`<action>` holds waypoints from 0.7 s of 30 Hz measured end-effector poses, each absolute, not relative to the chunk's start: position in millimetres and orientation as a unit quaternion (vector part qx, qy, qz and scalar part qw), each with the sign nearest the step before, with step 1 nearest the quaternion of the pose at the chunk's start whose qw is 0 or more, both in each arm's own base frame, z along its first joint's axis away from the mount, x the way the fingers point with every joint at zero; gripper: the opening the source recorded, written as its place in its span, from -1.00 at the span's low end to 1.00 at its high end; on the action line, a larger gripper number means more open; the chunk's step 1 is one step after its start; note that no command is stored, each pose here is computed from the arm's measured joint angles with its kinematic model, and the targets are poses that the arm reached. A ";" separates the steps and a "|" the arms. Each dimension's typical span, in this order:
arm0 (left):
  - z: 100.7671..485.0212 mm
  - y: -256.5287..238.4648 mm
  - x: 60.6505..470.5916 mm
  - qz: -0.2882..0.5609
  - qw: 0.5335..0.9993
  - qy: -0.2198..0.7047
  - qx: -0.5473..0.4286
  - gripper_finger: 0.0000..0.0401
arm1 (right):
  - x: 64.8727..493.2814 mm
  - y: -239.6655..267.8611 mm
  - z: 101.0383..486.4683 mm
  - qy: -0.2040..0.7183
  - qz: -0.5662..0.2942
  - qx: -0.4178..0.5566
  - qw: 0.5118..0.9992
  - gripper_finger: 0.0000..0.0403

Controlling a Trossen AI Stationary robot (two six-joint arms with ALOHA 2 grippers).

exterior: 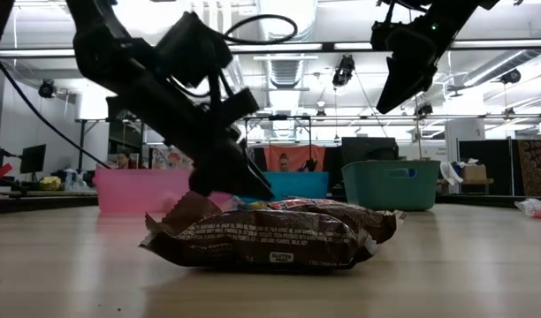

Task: Sort candy
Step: Put the top yellow candy into the blue bin

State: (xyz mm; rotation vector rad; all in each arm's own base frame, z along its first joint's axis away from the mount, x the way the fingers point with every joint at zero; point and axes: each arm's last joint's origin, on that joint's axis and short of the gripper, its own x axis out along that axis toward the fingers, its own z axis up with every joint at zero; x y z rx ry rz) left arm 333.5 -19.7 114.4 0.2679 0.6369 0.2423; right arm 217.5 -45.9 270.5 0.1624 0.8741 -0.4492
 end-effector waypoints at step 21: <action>108.5 -2.8 335.2 0.185 0.914 0.331 0.147 -0.05 | 217.7 -45.9 269.9 0.420 -0.216 0.078 0.878 -0.32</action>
